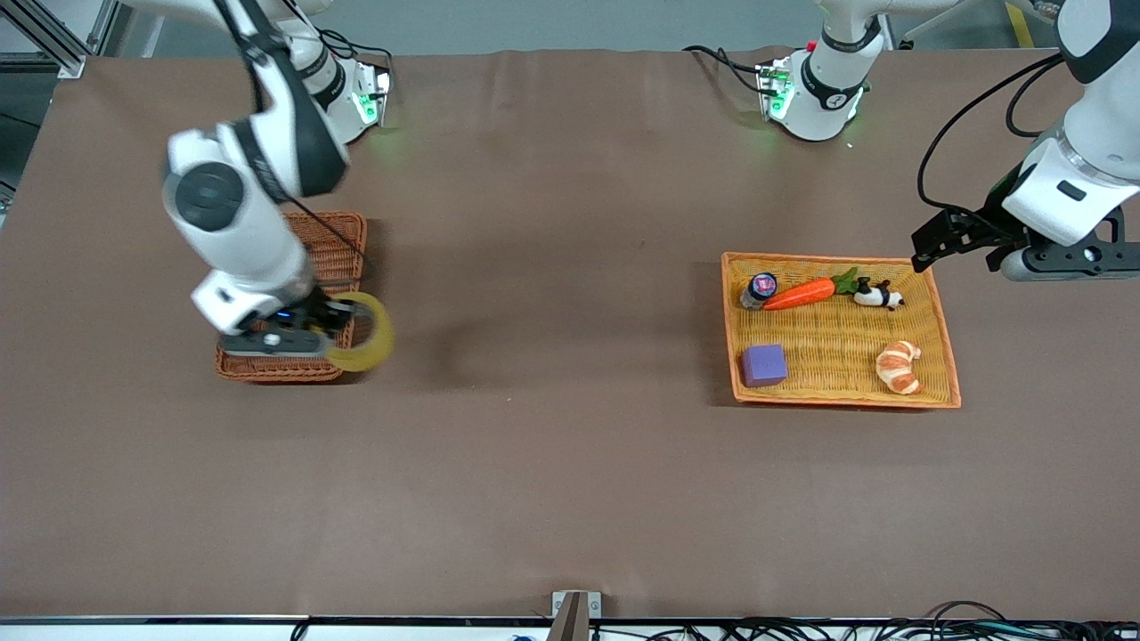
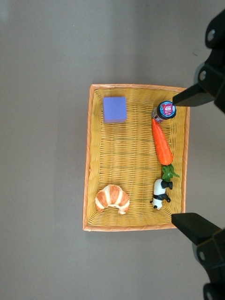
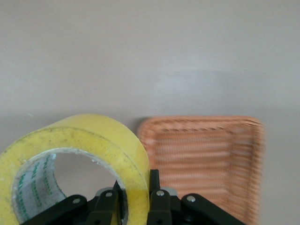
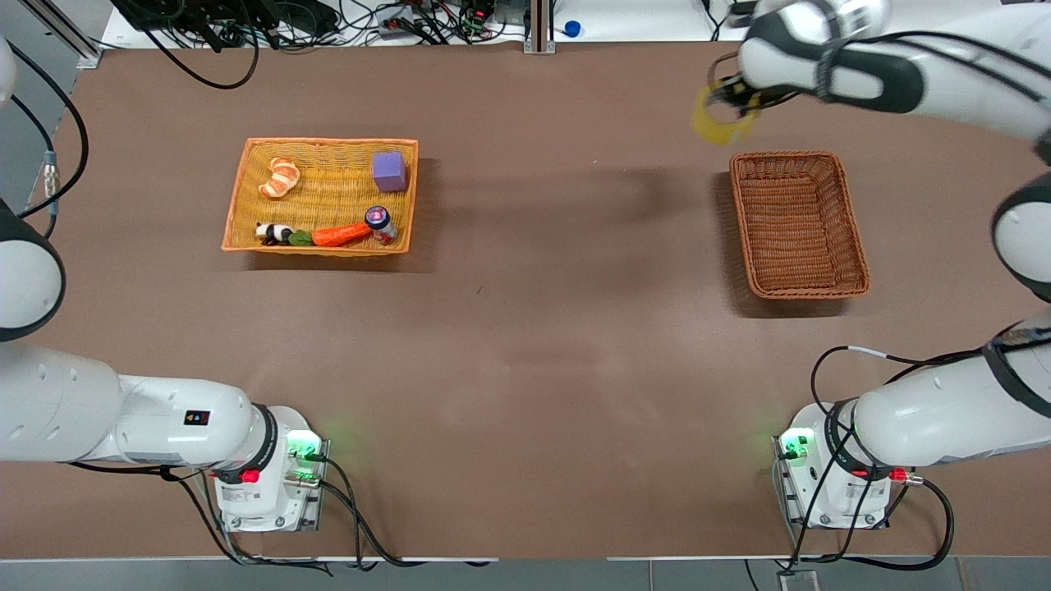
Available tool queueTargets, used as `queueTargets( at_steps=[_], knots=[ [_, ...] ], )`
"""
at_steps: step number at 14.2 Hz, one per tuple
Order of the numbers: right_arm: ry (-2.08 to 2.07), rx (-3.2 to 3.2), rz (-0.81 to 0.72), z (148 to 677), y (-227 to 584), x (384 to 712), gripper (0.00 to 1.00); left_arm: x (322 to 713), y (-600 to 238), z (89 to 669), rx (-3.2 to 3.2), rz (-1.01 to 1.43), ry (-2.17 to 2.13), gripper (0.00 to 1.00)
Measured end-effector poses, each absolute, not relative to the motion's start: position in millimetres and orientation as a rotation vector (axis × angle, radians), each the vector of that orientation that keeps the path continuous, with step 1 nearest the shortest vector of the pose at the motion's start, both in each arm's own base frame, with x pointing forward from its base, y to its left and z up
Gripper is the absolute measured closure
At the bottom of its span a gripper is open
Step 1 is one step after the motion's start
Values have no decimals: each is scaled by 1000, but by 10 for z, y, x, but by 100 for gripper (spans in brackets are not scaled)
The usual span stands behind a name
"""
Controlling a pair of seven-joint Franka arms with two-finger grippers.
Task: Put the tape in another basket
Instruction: 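Carry the tape roll with the right gripper into the brown basket, then lower the tape into the basket and open the right gripper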
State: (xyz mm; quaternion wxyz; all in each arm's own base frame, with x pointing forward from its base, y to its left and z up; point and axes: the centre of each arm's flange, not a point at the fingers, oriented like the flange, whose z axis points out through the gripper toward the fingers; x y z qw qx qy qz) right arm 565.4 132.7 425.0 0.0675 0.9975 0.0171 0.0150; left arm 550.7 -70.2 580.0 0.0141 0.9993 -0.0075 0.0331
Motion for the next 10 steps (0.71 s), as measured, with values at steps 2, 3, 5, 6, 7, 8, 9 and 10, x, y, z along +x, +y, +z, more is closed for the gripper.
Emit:
queueTargets(
  at_steps=[2,3,5,6,7,8,9,10],
  knots=[
    [116,2991,3,4372,943,5522,78,5511,-683,5813,3120,109,-48,0],
    [131,2988,-25,4324,720,5452,78,5514,-672,5827,3120,114,-58,0],
    [130,2992,-53,4131,349,5373,78,5519,-654,5847,3120,120,-56,0],
    [138,2998,-35,3981,229,5344,78,5521,-648,5855,3120,123,-53,0],
    [155,3005,-12,3786,121,5286,78,5524,-638,5868,3119,127,-51,0],
    [176,3011,5,3559,-8,5193,78,5528,-626,5892,3119,135,-47,0],
    [194,3017,9,3333,-143,5074,78,5527,-617,5912,3119,135,-45,0],
    [206,3022,6,3142,-243,4950,78,5509,-613,5911,3121,108,-38,0]
  ],
)
